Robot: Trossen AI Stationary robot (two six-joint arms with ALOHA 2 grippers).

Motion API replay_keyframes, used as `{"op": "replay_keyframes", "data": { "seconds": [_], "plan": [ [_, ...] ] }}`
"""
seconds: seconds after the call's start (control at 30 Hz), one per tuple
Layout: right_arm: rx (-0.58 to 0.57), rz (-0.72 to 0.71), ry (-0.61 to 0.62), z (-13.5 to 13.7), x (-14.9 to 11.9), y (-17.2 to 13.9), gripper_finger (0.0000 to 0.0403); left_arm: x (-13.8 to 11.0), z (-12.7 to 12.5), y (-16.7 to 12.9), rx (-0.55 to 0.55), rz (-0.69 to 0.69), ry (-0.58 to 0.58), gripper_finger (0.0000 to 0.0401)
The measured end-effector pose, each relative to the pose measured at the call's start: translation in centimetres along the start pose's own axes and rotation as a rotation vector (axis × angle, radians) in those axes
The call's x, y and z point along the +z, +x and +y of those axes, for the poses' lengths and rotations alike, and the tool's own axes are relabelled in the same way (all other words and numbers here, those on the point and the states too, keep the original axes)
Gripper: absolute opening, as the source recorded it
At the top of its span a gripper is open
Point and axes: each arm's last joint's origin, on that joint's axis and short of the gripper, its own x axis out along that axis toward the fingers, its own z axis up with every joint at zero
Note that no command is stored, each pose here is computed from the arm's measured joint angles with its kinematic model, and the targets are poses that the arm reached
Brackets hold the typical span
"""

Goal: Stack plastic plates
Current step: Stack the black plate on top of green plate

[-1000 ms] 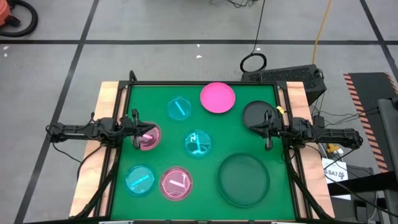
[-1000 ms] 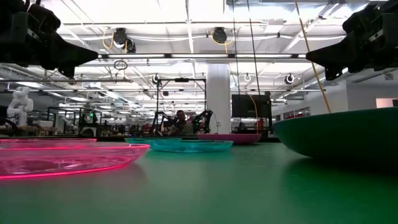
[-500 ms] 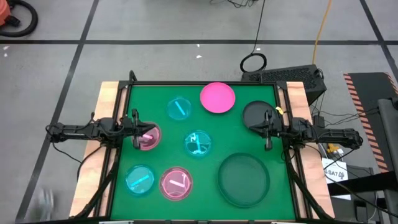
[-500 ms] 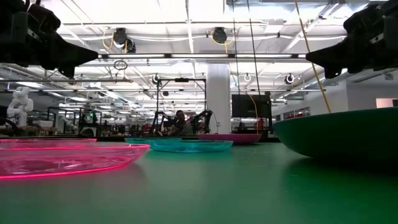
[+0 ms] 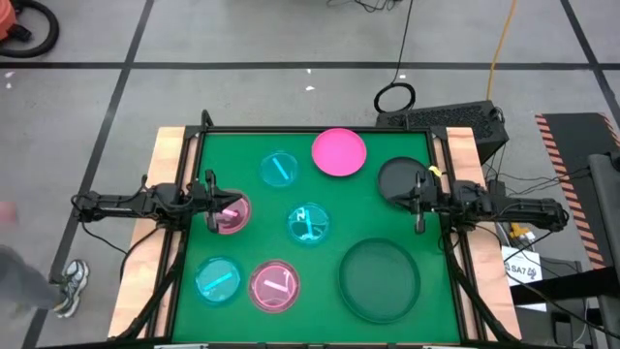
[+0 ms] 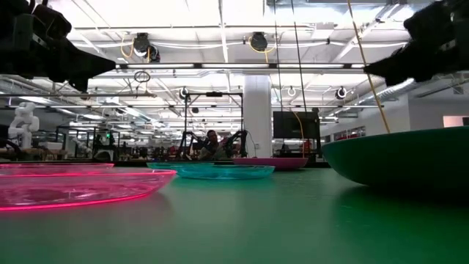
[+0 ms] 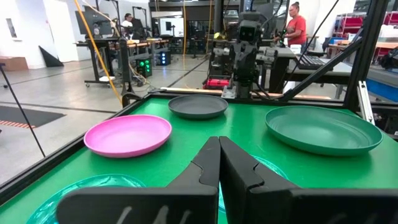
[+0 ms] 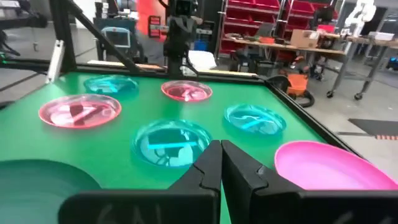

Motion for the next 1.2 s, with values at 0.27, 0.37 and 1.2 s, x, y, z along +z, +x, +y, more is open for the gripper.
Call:
{"op": "replay_keyframes", "data": {
  "seconds": [0.27,0.37,1.2],
  "plan": [
    [0.01,0.107,0.012,-0.4,4.0,-1.1,0.0001,0.0,0.0,0.0,0.0,0.0,0.0,0.0001],
    [0.012,0.154,0.037,-0.5,5.5,-1.1,0.0001,0.0,0.0,0.0,0.0,0.0,0.0,0.0001],
    [0.007,0.312,0.111,-1.8,21.6,2.8,0.0,0.0,0.0,0.0,0.0,-0.001,0.0,0.0001]
  ]
}}
